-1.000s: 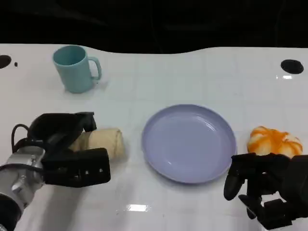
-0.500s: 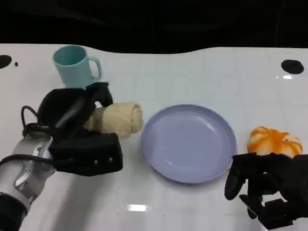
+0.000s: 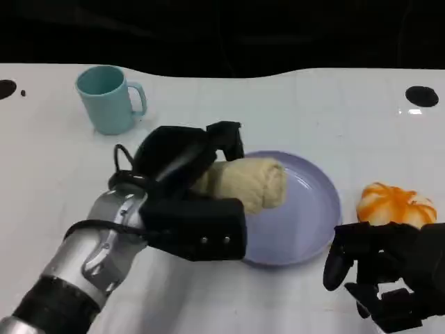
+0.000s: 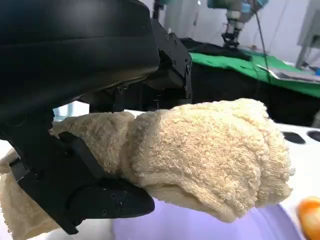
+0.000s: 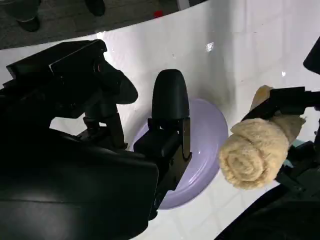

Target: Grasp the towel on the left side of the plate with the left hand and place it into the plate.

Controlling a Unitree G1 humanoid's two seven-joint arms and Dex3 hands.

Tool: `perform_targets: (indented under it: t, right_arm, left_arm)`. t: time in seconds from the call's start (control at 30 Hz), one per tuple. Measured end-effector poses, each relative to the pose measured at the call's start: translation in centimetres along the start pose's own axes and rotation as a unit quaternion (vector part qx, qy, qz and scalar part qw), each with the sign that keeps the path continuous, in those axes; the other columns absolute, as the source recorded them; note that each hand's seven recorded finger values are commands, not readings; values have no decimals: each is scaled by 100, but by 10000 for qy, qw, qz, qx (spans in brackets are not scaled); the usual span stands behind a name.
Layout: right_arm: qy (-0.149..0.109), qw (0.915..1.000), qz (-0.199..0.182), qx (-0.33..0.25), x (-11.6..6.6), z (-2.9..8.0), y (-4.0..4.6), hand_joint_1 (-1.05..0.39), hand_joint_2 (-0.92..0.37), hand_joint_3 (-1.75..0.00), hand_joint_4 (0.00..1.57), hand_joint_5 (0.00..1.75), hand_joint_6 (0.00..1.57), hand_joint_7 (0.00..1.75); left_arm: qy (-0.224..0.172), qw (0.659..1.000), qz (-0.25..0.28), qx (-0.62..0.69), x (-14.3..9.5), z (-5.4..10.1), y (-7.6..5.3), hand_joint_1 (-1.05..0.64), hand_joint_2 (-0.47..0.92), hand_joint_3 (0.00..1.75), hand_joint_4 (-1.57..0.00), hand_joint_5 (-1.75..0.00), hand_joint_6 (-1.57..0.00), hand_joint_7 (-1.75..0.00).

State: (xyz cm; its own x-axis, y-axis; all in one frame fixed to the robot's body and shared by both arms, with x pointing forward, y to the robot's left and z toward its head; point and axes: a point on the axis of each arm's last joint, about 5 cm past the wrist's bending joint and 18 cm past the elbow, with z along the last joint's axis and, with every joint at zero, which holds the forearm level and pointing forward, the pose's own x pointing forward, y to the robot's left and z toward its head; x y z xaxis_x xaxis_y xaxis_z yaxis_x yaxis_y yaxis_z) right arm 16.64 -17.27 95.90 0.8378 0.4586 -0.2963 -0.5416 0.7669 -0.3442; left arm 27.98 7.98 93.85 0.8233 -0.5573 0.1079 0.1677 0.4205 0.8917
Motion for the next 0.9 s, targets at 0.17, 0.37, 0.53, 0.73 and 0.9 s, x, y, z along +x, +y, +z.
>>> perform_targets:
  t: [0.17,0.37,0.53,0.73,0.9]
  right_arm:
    - [-18,10000,9,-6,-1,6,4,3,-62,-101,69,169,68,143]
    - [-59,10000,28,-12,-5,19,8,3,-62,-101,69,168,68,144]
    - [-26,10000,31,3,-3,20,6,2,-61,-101,68,168,67,144]
    - [-33,10000,69,32,-2,21,5,2,-61,-101,68,168,66,144]
    - [-26,10000,81,21,-5,20,1,2,-61,-102,68,168,66,144]
  left_arm:
    - [-183,9997,-183,37,104,139,-9,-21,53,83,-82,-172,-75,-116]
    - [-167,9971,-735,-48,145,206,-42,-33,91,15,-57,-114,-76,-15]
    - [-170,9926,-1189,171,135,229,-36,-59,92,14,-31,-52,-34,0]
    - [-185,9904,-1333,318,131,269,5,-74,92,16,-13,-40,-14,0]
    - [-261,9907,-1272,396,98,272,92,-76,92,19,-14,-42,-16,-2]
